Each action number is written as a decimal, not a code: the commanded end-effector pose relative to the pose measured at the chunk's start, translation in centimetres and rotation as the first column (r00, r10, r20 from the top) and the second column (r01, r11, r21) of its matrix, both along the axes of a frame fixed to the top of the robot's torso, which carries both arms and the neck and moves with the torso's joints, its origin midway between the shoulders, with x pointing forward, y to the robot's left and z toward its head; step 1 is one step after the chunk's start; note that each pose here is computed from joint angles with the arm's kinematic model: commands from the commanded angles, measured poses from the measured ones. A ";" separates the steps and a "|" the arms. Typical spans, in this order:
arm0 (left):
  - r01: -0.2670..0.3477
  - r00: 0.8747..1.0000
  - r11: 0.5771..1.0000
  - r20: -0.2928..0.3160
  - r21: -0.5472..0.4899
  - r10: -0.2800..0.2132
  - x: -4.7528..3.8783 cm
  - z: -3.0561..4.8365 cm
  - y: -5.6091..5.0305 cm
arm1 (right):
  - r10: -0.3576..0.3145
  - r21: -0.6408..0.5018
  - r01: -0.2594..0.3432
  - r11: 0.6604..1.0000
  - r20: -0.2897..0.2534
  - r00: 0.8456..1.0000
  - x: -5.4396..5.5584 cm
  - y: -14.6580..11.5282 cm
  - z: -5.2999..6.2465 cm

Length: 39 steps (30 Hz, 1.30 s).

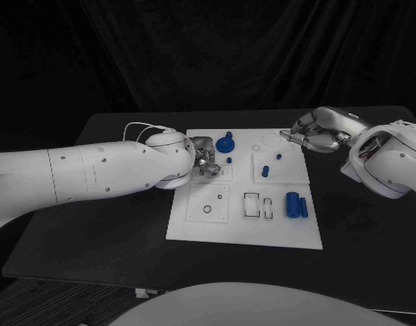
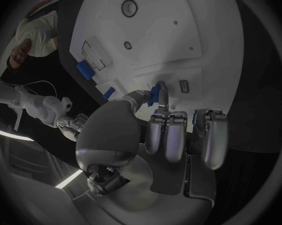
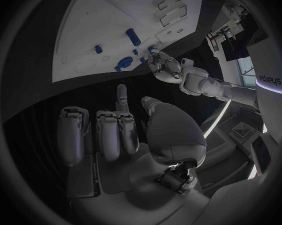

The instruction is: Assemble the parts on the task board

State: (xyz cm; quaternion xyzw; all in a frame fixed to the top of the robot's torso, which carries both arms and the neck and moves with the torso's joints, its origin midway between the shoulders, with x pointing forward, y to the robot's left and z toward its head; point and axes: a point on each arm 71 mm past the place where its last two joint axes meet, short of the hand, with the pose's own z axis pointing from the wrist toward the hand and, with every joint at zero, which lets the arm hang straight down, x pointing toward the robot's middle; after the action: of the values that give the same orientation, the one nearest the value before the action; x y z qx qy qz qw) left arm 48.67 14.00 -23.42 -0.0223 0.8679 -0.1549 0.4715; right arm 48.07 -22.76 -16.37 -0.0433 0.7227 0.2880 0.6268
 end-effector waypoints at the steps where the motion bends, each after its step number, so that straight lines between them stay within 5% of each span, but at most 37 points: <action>1: 0.020 0.999 1.000 -0.040 0.013 -0.019 -0.51 -0.75 -0.2 | -0.014 -0.001 0.014 1.000 -0.001 1.000 0.0 -0.1 -0.1; 22: 0.011 0.998 0.999 -0.065 0.041 -0.008 -0.63 -0.96 0.6 | -0.013 -0.005 0.013 1.000 -0.008 1.000 0.0 -0.1 -0.2; 39: 0.023 0.998 0.999 -0.064 0.030 -0.021 -0.52 -1.28 0.3 | -0.011 -0.007 0.011 1.000 -0.012 1.000 0.0 0.0 -0.2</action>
State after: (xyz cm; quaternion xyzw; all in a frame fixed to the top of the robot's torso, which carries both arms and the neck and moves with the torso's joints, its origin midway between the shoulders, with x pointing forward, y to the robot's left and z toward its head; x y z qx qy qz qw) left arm 48.68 14.60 -23.71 -0.0208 0.8743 -0.1449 0.4628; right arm 48.10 -22.76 -16.45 -0.0434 0.7240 0.2872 0.6256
